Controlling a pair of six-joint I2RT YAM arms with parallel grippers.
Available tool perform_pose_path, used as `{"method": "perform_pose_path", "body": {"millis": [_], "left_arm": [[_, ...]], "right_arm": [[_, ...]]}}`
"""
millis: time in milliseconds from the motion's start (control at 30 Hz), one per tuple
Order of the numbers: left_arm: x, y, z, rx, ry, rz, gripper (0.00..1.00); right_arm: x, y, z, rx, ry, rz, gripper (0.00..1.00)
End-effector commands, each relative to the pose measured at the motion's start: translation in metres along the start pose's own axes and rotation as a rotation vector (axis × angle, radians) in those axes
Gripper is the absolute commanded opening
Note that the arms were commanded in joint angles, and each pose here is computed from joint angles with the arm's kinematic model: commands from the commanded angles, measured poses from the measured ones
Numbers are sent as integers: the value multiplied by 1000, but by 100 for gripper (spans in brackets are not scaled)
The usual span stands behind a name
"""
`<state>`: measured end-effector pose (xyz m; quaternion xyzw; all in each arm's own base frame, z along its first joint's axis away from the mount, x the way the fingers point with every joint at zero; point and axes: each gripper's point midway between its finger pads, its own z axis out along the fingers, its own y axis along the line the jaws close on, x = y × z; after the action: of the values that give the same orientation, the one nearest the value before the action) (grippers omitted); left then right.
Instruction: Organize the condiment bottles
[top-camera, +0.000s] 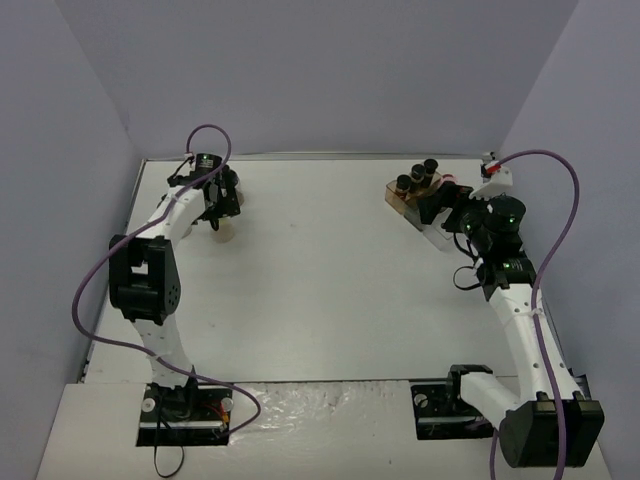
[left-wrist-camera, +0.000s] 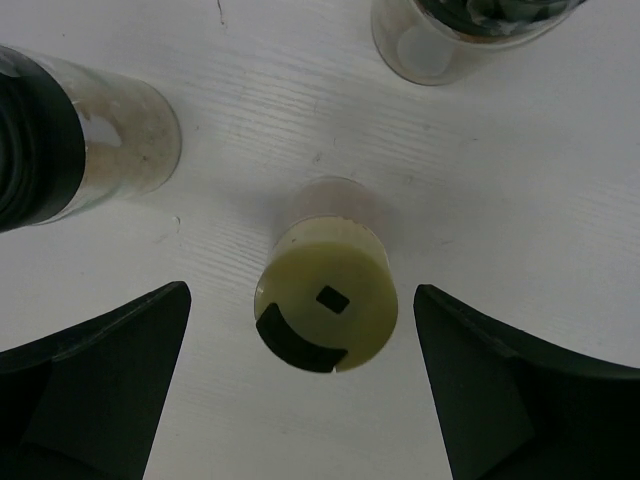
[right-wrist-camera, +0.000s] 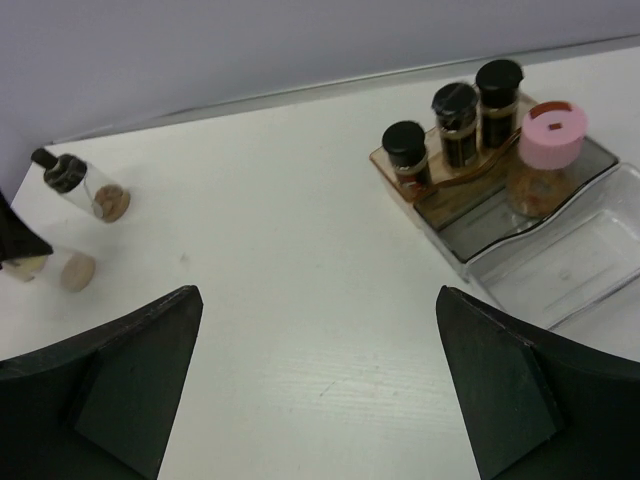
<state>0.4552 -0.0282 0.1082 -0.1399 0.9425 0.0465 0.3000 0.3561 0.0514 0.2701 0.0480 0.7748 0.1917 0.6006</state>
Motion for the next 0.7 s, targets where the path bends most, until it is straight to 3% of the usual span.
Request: {"method": "perform_pose_path", "body": {"millis": [0, 167, 333, 667], "left_arm": [[-32, -2, -7, 32, -71, 9, 82], [-23, -15, 2, 75, -22, 4, 49], [-2, -45, -11, 151, -17, 49, 28], [93, -200, -75, 423, 5, 379, 25]], "right_arm": [[-21, 30, -11, -130, -79, -21, 100], [-22, 33, -14, -143, -85, -22, 100], [-14, 43, -10, -169, -61, -27, 100], [22, 50, -4, -180, 20, -28, 100]]}}
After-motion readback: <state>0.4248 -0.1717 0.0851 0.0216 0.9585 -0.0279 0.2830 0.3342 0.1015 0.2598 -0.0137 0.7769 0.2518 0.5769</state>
